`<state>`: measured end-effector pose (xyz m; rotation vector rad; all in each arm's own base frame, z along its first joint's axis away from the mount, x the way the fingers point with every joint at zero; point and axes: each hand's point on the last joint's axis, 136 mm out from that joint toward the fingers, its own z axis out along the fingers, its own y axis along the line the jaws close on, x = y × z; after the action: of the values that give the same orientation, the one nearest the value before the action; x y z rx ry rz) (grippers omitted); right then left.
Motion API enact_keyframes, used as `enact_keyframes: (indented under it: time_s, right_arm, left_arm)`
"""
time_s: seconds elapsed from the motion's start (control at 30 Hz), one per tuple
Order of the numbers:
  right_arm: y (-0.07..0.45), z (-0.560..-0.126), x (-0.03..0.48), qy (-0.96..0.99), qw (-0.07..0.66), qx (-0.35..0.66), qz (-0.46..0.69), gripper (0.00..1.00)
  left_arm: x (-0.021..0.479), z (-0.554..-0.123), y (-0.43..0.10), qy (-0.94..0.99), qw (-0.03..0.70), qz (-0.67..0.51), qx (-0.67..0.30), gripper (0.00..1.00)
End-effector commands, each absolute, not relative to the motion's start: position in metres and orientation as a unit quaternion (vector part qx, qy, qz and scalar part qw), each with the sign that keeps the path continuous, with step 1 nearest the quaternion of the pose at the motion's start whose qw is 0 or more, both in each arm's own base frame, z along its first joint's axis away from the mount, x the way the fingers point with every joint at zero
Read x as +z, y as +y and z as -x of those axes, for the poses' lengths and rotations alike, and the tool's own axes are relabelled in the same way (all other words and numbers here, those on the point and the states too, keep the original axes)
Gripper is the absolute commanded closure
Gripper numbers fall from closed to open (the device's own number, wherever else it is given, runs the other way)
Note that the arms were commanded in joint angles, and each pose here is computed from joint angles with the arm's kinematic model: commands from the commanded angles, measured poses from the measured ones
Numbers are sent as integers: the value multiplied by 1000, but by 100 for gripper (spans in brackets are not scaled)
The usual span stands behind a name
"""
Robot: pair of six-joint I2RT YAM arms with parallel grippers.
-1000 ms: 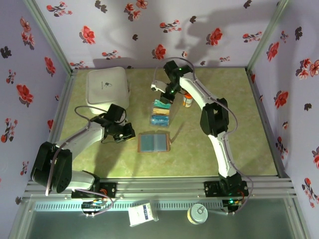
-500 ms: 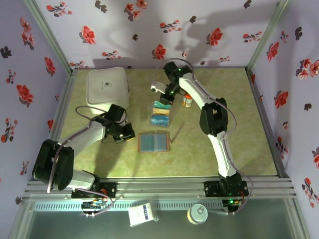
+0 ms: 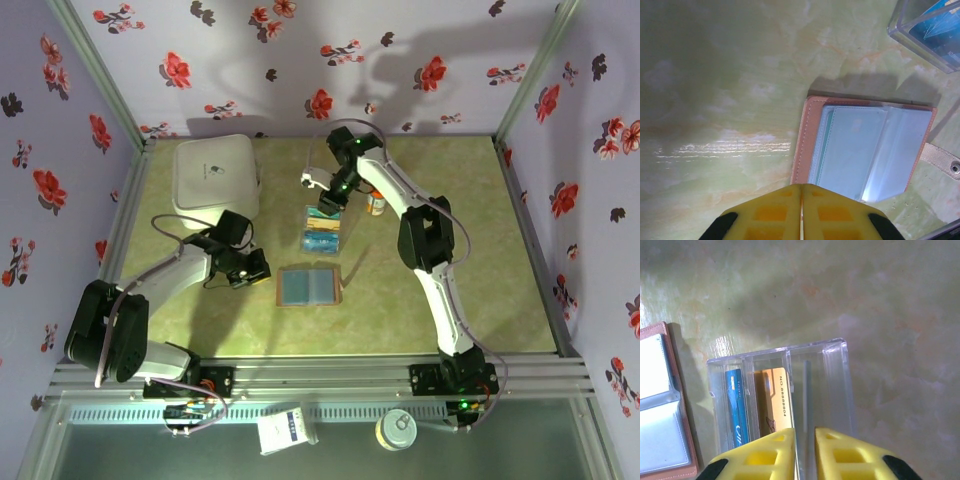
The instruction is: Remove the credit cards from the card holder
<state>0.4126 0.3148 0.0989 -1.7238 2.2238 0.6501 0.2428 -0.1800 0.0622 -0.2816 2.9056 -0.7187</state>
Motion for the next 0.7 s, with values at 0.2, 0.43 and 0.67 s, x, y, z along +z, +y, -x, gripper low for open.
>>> enact_keyframes:
  time_s: [0.2, 0.43, 0.67]
  right_arm:
    - [311, -441, 147, 782, 208, 179, 560, 79]
    - [309, -450, 158, 797, 245, 168, 525, 80]
    - [311, -447, 158, 831, 256, 193, 455, 82]
  left_arm:
    - [59, -243, -178, 965, 62, 96, -237, 92]
    - [59, -244, -182, 962, 60, 94, -248, 92]
    - [55, -246, -188, 959, 58, 95, -261, 92]
